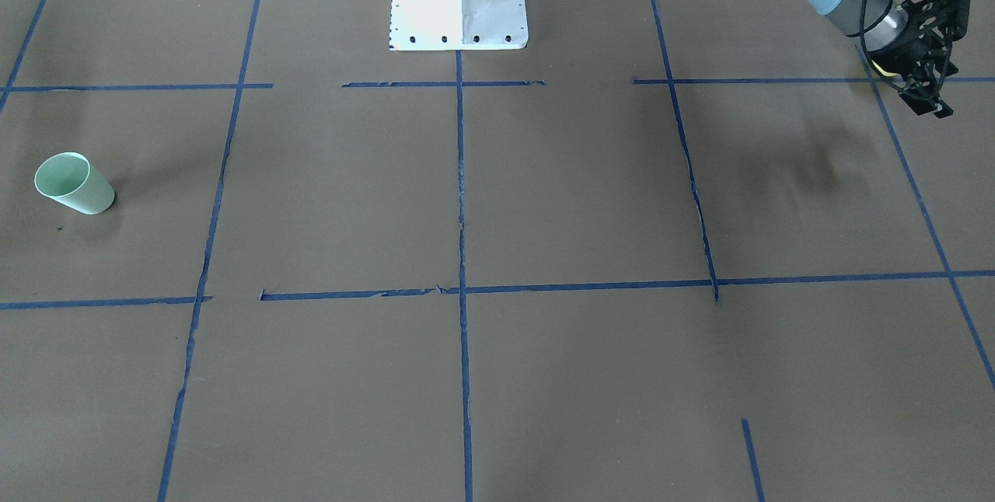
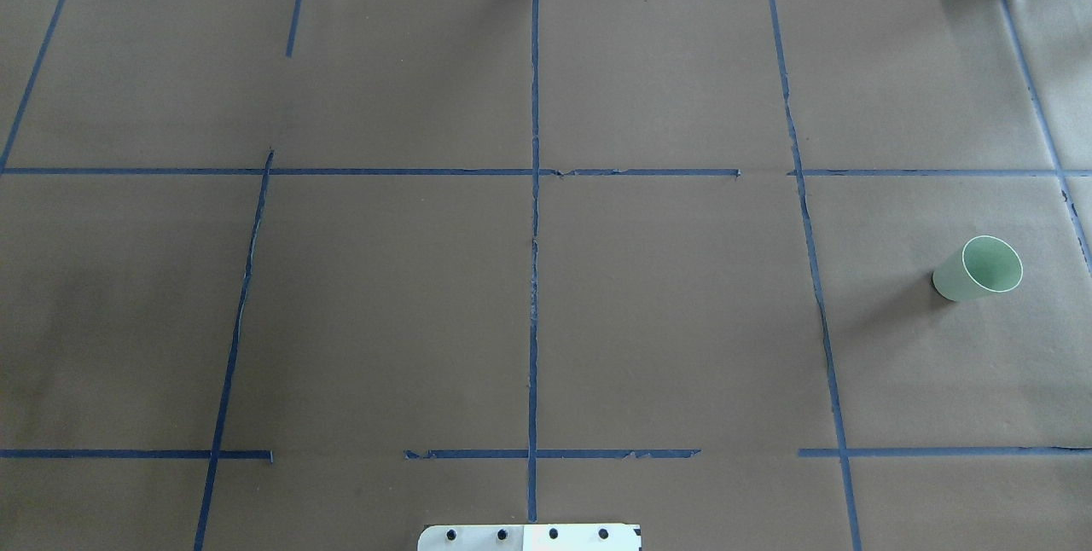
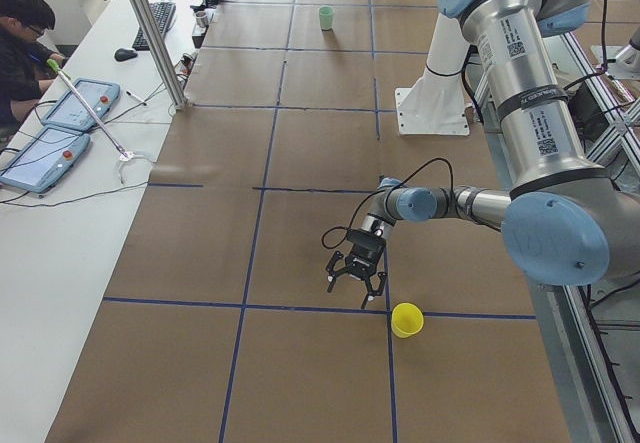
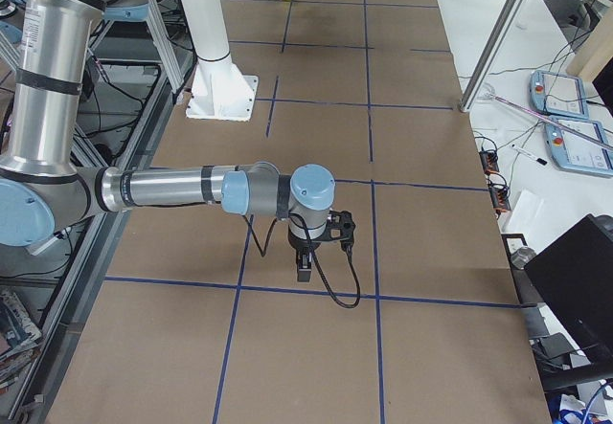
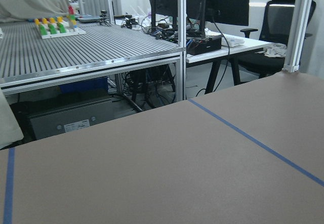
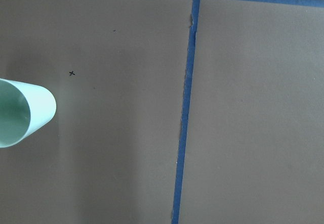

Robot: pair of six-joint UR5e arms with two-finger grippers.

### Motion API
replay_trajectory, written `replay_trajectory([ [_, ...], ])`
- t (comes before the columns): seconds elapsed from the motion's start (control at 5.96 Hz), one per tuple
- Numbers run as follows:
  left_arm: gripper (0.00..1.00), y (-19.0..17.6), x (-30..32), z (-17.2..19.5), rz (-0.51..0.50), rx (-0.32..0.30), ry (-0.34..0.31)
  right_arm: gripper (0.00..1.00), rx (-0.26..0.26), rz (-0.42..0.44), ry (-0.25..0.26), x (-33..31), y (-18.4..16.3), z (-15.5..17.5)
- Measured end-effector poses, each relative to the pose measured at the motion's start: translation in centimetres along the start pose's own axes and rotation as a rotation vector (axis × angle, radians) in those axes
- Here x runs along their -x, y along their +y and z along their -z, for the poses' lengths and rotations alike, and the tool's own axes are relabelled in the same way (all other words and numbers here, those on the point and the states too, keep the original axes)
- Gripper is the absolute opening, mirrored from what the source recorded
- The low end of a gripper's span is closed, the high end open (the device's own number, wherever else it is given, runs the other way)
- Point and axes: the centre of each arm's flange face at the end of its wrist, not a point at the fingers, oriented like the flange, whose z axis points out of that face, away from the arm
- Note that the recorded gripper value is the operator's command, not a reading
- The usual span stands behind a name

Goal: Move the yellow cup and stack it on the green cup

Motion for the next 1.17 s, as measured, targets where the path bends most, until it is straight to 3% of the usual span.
replay_trajectory([
  [0.34, 1.00, 4.0, 2.0, 3.3, 0.062, -0.060, -0.169, 1.00, 0.000, 0.001, 0.001, 0.0, -0.1, 0.0],
  [0.5, 1.00, 5.7, 3.4, 4.7, 0.084, -0.092, -0.216, 1.00, 0.000, 0.001, 0.001, 0.0, -0.1, 0.0],
  [0.84, 1.00, 7.9, 6.3, 5.7, 0.095, -0.132, -0.233, 1.00, -0.003, 0.004, 0.002, 0.1, -0.3, 0.1],
  [1.17, 1.00, 9.4, 8.7, 3.4, 0.074, -0.194, -0.237, 1.00, -0.004, 0.007, 0.003, 0.1, -0.4, 0.1],
])
